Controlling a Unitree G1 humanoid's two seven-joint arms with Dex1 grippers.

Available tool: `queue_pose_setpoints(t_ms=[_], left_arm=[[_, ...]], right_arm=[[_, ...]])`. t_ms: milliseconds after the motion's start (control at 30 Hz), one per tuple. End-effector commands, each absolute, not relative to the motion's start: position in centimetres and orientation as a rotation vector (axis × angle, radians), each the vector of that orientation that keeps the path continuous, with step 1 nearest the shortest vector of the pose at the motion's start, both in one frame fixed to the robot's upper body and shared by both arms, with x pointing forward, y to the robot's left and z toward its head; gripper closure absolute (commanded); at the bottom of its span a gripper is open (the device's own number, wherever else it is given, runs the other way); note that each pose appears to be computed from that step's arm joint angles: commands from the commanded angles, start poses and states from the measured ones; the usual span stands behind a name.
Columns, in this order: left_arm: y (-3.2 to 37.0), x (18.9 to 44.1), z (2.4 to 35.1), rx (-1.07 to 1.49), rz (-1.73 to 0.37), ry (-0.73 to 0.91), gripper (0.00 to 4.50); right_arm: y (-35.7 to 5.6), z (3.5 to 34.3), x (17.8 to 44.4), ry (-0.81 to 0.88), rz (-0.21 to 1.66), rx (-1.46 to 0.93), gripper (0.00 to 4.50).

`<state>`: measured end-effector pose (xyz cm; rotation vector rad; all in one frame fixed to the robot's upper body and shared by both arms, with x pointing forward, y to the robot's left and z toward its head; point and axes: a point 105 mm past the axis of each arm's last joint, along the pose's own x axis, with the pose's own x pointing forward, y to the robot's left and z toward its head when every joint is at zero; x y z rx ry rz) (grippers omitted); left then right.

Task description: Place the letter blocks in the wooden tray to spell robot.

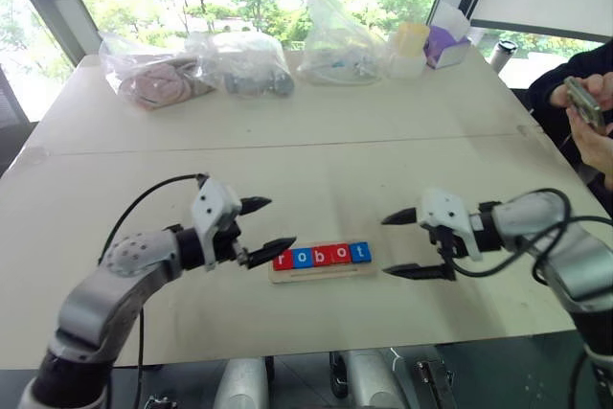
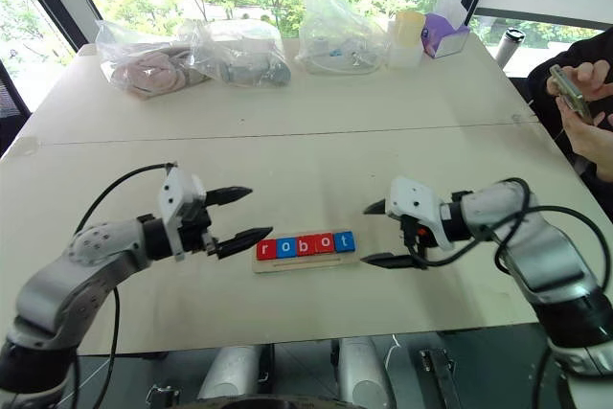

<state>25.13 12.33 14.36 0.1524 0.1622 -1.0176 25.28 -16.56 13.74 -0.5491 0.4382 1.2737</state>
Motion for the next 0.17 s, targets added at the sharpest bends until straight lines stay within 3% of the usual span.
queue_pose_setpoints(t_ms=[33, 167], left_arm=[[13.03, 24.22, 15.81, 0.159, -1.044, 0.13, 0.0], [13.92, 23.93, 15.7, 0.173, -1.052, 0.161, 0.0]], right_arm=[[-16.55, 15.47, 24.4, 0.405, 1.251, -0.541, 0.03], [-16.37, 15.5, 24.09, 0.408, 1.239, -0.529, 0.03]])
